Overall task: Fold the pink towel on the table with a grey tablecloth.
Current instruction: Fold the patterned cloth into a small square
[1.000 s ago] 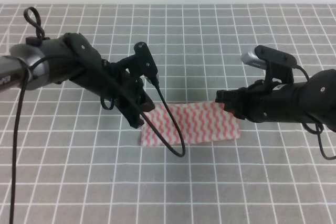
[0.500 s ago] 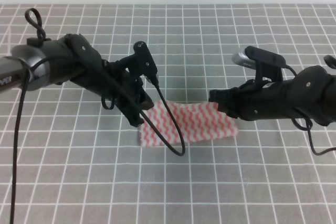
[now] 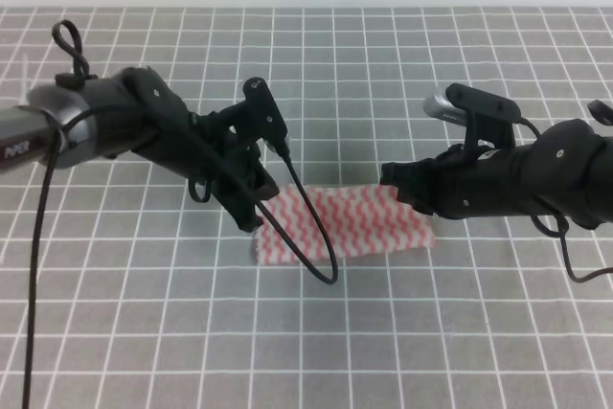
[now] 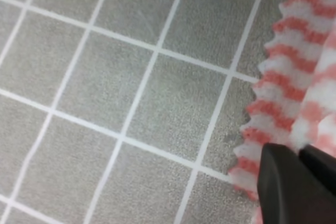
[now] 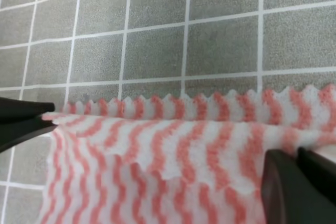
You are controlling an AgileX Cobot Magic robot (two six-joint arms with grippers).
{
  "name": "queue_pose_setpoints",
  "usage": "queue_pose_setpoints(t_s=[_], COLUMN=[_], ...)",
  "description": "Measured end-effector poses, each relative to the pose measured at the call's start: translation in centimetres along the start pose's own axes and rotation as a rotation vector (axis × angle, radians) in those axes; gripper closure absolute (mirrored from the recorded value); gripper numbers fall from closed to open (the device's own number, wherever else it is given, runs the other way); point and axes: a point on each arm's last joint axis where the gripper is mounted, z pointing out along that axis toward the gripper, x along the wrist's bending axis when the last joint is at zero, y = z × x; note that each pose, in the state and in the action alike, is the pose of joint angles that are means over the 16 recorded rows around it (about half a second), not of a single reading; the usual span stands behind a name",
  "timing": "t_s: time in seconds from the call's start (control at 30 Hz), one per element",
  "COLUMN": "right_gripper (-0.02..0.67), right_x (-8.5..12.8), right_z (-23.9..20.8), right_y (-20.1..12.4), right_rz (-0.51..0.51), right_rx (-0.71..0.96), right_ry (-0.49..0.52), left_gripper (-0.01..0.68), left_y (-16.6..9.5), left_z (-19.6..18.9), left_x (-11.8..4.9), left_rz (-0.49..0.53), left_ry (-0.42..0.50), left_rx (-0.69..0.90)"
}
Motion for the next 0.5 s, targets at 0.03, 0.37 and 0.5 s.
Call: queue_pose_setpoints(t_s=[0.03,0.37,0.5], right_gripper=[0.664,0.664,0.664], right_x=[0.00,-0.02,-0.03], right_z=[0.00,0.05,0.05], right_y=[0.00,0.02,0.03], right_rz=[0.000,0.000,0.001], right_rx=[0.000,-0.003,-0.004], right_ry=[0.000,-0.002,-0.002], left_gripper=[0.675,0.675,0.675], left_y=[-0.04,-0.29,-0.21], left_z=[0.09,0.78,0.75], left_x=[0.03,0.45,0.63], left_rz=[-0.001,0.000,0.010], left_ry=[0.002,0.034,0.051], left_rx=[0.001,0.005,0.001])
